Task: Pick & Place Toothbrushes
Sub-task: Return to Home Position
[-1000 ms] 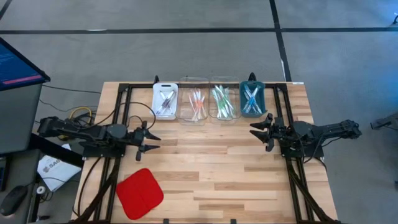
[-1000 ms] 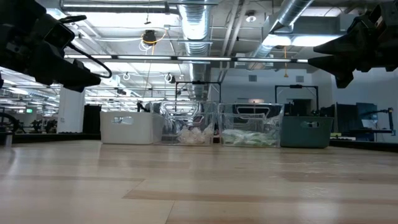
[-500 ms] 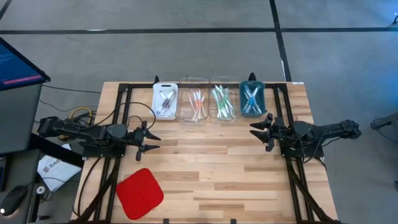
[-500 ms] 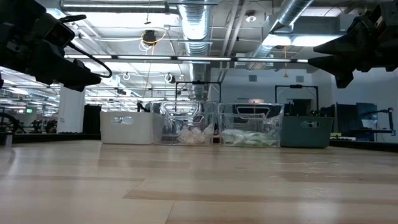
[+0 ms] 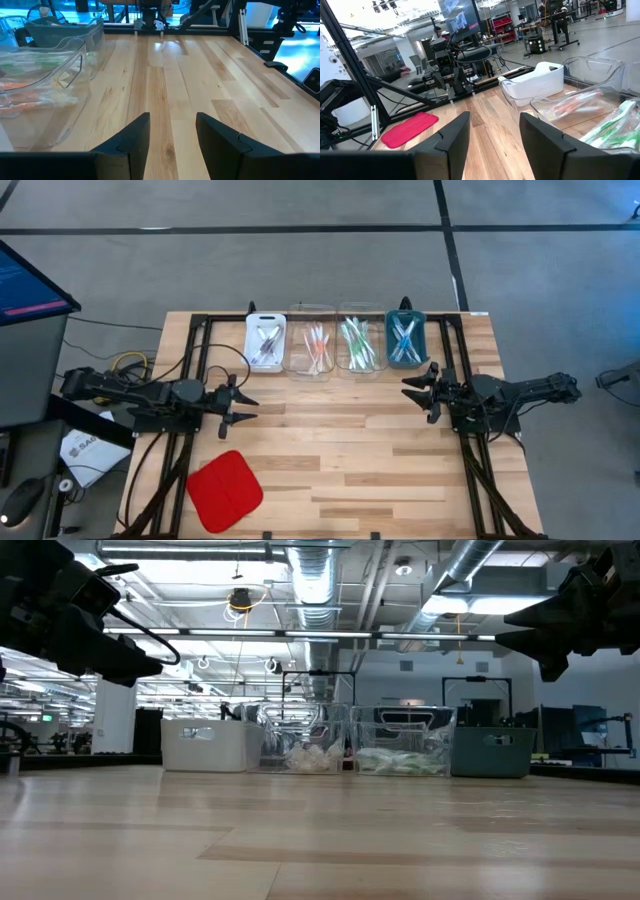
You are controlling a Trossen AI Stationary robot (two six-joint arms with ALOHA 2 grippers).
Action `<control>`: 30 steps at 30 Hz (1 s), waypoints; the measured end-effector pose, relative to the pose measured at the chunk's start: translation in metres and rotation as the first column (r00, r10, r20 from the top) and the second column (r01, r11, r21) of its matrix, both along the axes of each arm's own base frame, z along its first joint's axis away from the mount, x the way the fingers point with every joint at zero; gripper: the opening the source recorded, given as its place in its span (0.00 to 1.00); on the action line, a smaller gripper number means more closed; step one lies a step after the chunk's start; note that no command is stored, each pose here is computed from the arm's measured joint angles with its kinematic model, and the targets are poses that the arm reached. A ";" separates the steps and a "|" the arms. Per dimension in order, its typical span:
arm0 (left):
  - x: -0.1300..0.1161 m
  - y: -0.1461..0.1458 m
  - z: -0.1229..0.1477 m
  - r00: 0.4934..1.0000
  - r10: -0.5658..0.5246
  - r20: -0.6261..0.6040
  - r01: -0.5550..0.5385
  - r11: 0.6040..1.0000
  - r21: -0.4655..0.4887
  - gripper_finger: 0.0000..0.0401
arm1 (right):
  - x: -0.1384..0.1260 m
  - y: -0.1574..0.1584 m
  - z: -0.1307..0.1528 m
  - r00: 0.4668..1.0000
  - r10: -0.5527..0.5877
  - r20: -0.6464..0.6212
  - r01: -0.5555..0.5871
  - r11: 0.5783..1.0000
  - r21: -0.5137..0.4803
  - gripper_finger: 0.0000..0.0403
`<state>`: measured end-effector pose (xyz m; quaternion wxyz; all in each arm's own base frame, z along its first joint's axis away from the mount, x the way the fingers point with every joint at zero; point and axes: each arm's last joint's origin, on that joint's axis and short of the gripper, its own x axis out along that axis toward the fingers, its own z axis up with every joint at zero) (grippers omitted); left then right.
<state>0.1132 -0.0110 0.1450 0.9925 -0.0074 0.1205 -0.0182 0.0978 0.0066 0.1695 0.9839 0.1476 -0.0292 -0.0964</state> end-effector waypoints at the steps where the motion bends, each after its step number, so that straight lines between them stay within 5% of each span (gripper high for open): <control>1: 0.000 0.000 0.000 1.000 0.000 0.001 0.000 1.000 0.000 0.38 | 0.000 0.000 0.000 1.000 0.000 0.000 0.000 1.000 0.000 0.41; 30: 0.000 0.000 0.002 1.000 0.000 0.020 0.000 1.000 -0.002 0.38 | 0.000 0.000 0.000 1.000 0.000 0.000 0.000 1.000 0.000 0.42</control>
